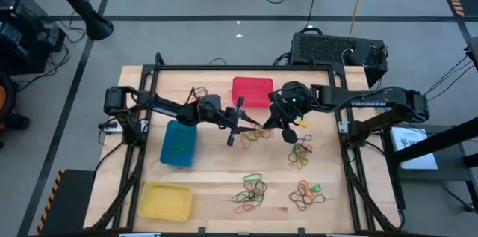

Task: Sort rubber bands into baskets

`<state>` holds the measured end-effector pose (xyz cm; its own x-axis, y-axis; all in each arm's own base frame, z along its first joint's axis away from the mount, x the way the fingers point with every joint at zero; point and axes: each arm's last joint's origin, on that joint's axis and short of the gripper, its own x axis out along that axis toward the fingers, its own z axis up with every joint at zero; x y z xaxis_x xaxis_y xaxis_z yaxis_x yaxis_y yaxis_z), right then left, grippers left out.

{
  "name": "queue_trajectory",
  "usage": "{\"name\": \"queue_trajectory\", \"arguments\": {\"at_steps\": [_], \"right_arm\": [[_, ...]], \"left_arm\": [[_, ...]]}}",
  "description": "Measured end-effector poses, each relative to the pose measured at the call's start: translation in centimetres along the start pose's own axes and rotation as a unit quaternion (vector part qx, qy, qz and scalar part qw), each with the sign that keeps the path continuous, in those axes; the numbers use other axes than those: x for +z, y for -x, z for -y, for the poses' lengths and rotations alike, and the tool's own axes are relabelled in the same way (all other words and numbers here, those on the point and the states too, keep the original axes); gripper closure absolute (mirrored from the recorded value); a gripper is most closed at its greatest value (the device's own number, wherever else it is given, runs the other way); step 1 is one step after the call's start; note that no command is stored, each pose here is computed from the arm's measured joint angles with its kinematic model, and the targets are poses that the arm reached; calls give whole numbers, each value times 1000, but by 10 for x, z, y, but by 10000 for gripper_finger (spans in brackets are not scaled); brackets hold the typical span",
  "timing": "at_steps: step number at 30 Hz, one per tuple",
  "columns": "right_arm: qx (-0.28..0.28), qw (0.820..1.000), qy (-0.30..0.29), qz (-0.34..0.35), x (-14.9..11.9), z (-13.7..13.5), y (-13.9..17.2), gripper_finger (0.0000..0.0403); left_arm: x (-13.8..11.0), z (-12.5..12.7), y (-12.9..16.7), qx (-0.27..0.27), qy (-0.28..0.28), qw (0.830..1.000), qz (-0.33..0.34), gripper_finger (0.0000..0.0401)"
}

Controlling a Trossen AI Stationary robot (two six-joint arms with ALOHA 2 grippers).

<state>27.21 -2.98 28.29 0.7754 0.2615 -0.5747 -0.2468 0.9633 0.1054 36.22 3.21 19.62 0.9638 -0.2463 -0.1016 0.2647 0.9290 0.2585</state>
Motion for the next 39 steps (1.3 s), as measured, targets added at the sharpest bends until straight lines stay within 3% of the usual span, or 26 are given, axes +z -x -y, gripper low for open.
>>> {"name": "queue_trajectory", "arguments": {"at_steps": [5, 18, 21, 25, 33, 39], "right_arm": [[-34, 999, 0, -6, 0, 2, 0, 402], [-35, 999, 3, -9, -1, 3, -2, 402], [-34, 999, 4, -12, -2, 3, -3, 403], [-33, 999, 17, -15, -3, 3, -4, 398], [-34, 999, 35, -13, -2, 3, -4, 349], [-32, 999, 29, -21, -4, 3, -4, 290]], "left_arm": [[-2, 1, 0, -4, 5, 1000, -12, 303], [-1, 1, 0, -13, 3, 1000, -3, 305], [-1, 1, 0, -13, 3, 1000, -3, 323], [-2, 1, 0, -12, 4, 1000, -5, 379], [-1, -1, 1, 14, 8, 1000, -15, 396], [15, -4, 16, 55, 47, 989, -130, 398]]}}
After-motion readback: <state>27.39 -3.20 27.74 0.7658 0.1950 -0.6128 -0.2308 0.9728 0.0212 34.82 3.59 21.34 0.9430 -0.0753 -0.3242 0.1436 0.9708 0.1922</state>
